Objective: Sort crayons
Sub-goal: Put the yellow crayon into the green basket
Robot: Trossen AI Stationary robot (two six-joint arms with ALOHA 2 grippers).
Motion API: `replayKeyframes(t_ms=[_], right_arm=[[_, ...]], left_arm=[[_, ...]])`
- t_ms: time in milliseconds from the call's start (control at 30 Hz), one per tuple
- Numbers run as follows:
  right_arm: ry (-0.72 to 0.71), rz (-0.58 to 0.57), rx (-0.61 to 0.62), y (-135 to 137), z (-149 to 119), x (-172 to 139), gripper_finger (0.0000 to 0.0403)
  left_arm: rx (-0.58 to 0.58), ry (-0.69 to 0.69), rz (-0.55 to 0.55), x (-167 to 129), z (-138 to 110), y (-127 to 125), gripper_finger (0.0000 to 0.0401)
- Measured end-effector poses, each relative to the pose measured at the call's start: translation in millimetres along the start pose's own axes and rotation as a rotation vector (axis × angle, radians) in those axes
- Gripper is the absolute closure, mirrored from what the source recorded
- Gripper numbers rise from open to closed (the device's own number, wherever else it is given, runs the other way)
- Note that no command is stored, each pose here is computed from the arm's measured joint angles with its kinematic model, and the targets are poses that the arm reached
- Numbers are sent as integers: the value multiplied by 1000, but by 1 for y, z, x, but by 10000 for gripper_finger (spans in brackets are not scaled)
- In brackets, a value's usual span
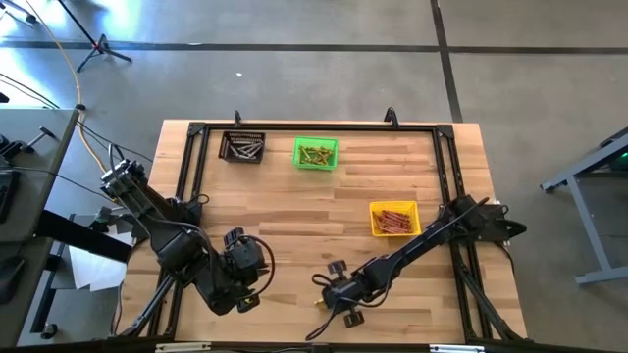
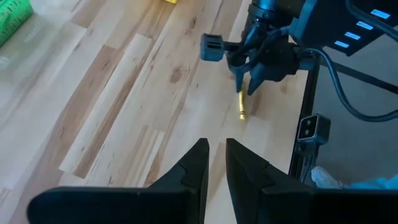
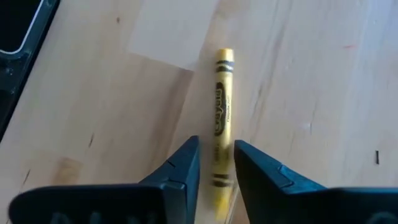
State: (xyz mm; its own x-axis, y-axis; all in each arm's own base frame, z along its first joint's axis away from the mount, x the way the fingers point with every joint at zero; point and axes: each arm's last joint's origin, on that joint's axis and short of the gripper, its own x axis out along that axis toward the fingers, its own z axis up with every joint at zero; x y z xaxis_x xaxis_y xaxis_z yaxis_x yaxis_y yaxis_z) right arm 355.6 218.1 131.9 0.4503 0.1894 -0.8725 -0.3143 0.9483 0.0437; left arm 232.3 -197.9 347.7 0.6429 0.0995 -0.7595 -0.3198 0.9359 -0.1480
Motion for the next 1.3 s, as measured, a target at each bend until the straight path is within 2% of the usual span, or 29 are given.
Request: replayKeyframes(t_ms=[200,367,500,633,733,867,967,1133,1300], right_arm=[[60,-12,-12,3,-8,11,343],[83,-21,70,3,-11,14,389],[68,-23,148,0,-8,9,389],[55,-18,149,-6,1,-1,391],[60,-44,143,-20,8,-16,395],[65,-89,184,-53,17,-43,390],[119,-133,196,-88,14,-54,386],[90,-206,232,-160,14,-79,384],[6,-276,387,-241,4,-108,383]], left_arm=[[2,-5,6,0,0,0,357],[4,-10,13,0,0,1,357],[31,-10,14,0,0,1,357],[98,-9,13,-1,-2,0,357],[137,-19,25,-2,-3,0,357],[177,-32,87,-4,-7,4,357],[186,-47,148,-6,-10,8,357],[197,-66,202,-7,-11,12,357],[270,-41,242,-8,-13,16,357]])
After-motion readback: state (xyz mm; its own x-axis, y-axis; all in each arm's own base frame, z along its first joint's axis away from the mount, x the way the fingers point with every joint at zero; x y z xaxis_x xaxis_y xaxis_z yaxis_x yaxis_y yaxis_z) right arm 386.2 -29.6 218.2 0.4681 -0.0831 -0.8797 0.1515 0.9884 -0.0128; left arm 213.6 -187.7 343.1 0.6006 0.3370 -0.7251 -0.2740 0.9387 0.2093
